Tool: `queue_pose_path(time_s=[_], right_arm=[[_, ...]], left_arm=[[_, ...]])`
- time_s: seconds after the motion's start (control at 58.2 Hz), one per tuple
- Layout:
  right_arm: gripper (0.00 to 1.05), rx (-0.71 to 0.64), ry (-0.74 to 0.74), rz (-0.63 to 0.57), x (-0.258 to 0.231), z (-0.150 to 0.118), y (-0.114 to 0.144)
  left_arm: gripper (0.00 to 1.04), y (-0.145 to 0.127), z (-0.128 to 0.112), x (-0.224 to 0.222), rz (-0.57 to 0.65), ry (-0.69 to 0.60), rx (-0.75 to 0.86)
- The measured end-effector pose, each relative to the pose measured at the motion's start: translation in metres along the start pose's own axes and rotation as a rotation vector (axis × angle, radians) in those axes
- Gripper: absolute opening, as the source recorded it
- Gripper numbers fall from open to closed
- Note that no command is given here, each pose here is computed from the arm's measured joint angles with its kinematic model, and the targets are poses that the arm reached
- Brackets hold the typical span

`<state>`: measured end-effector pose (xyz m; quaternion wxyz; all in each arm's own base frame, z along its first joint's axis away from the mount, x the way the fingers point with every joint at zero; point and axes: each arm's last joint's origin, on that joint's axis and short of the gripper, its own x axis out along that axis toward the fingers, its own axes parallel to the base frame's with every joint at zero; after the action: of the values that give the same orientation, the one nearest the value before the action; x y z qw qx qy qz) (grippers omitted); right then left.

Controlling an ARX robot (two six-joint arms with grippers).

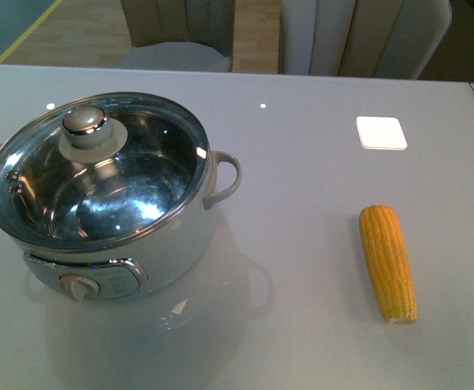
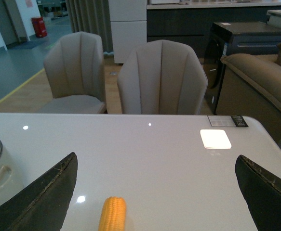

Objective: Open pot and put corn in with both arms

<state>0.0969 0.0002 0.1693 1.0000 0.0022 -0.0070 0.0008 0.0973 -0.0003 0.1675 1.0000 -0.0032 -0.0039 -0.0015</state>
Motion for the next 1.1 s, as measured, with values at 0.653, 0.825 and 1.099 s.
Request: queue_pose_path(time_s=[0.653, 0.825, 1.099], right_arm=[[0.96, 0.0, 0.0, 0.0, 0.0, 0.0, 0.0], [0.96, 0.0, 0.0, 0.0, 0.0, 0.0, 0.0], [0.96, 0.0, 0.0, 0.0, 0.0, 0.0, 0.0]], left_arm=[[0.98, 0.0, 0.0, 0.0, 0.0, 0.001, 0.0], [0.98, -0.005, -0.002, 0.007, 0.087, 0.375, -0.124], [0.98, -0.017, 0.022, 0.038, 0.014, 0.328, -0.163]])
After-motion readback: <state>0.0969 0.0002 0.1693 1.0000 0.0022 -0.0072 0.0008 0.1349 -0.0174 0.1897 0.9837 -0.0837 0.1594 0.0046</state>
